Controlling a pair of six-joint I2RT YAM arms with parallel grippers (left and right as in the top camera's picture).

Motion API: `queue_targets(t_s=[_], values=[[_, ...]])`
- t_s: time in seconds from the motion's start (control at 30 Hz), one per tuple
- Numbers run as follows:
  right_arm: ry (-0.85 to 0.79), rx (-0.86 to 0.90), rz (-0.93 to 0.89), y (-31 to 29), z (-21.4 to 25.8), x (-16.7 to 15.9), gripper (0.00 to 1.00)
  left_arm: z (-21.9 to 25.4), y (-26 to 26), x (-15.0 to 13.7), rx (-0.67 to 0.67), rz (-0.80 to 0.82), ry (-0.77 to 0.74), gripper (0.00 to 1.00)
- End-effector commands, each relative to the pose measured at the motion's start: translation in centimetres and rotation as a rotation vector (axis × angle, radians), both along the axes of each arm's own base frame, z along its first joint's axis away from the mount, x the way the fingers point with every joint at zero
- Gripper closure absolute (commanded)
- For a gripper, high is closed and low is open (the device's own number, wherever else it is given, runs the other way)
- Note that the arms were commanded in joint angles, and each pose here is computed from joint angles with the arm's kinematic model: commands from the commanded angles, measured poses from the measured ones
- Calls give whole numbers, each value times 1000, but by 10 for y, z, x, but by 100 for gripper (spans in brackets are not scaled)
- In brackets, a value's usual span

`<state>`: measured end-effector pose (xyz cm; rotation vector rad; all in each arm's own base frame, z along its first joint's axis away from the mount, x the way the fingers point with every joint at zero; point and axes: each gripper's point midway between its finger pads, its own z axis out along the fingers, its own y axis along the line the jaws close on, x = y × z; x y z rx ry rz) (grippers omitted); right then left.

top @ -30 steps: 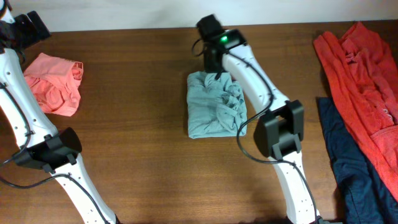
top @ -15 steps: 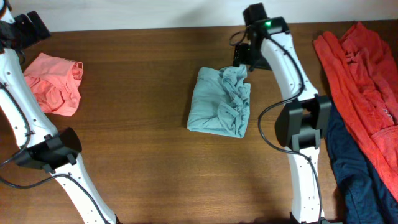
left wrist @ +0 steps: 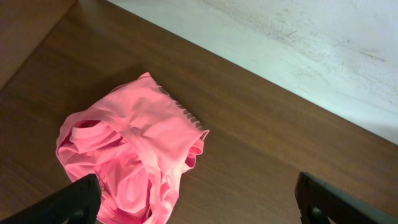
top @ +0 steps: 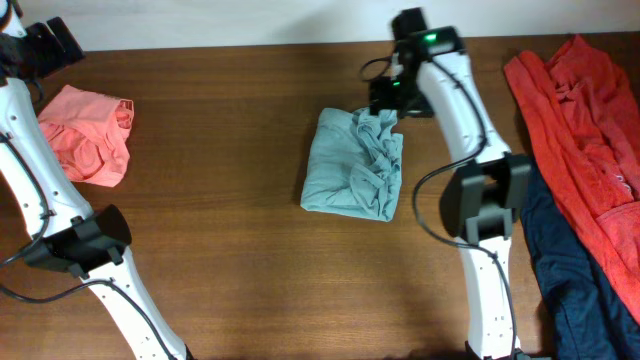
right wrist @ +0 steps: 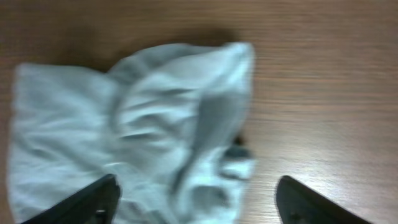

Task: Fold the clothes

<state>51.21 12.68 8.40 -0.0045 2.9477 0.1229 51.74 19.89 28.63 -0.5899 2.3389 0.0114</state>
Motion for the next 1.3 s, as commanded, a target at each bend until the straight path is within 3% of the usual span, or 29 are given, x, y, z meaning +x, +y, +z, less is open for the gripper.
queue_targets(t_s=[0.0, 0.33, 0.73, 0.9, 1.1, 1.17, 1.2, 1.27], values=[[-41, -63, 69, 22, 9, -6, 21, 19, -4, -3, -5, -3, -45, 1], [-108, -214, 100, 34, -24, 1, 31, 17, -5, -5, -8, -3, -36, 1], [-134, -313, 48, 7, -28, 9, 81, 17, -5, -5, -9, -3, -35, 1], [-92, -278, -63, -18, -14, 4, 94, 17, -5, -5, -9, -3, -35, 1], [0, -124, -118, -40, -4, -4, 93, 17, -5, -5, -9, -4, -35, 1], [43, -38, -145, -48, -5, -8, 85, 17, -5, -5, -9, -3, -35, 1], [62, 3, -158, -51, -6, -10, 68, 17, -5, -5, -9, -4, -35, 1], [91, 70, -172, -59, -5, -12, 24, 17, -6, -6, -10, -3, -32, 1]])
